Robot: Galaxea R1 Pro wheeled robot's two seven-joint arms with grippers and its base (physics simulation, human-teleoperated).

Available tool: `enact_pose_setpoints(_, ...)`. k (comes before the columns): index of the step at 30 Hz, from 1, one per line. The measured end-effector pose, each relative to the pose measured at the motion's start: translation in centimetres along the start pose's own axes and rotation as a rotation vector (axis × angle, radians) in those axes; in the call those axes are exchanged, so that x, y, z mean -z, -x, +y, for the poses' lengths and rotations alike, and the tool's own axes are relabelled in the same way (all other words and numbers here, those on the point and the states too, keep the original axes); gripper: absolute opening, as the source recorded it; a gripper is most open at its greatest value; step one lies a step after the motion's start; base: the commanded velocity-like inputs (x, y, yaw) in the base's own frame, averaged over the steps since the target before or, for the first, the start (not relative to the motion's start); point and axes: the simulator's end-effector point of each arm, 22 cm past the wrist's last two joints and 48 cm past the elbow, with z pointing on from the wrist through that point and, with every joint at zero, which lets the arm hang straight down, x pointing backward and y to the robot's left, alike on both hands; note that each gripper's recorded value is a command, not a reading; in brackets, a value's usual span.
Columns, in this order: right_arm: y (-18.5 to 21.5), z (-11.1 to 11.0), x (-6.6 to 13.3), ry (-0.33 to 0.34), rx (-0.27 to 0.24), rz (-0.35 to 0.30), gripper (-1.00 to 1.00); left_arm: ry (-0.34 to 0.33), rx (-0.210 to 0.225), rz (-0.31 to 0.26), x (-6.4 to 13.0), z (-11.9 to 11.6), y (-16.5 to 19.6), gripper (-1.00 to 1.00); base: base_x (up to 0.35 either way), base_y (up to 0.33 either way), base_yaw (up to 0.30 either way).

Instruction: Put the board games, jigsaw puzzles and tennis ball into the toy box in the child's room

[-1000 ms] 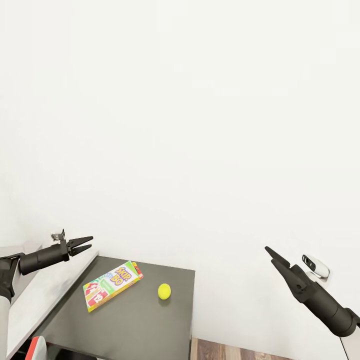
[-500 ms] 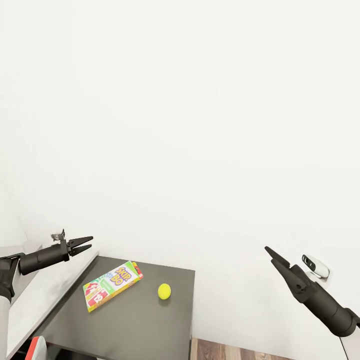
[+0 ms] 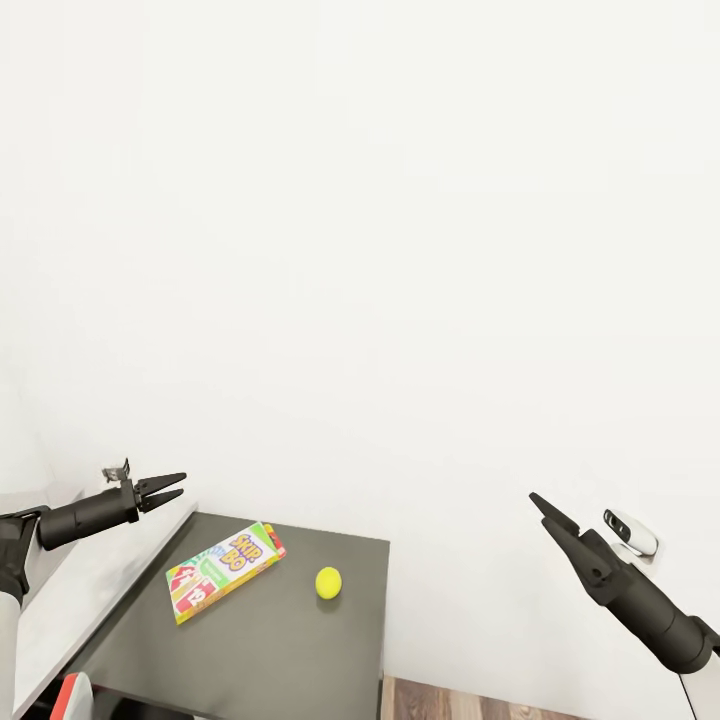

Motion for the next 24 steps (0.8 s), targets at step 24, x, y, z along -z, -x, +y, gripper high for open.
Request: enact_pose_setpoints(24,0.56,0.57,-0.07,0.007,0.014,-0.004,1.0,-0.005,-0.016,0.027,-0.46,-1.0,-0.32,1.0,0.0,-0.122,-0.14)
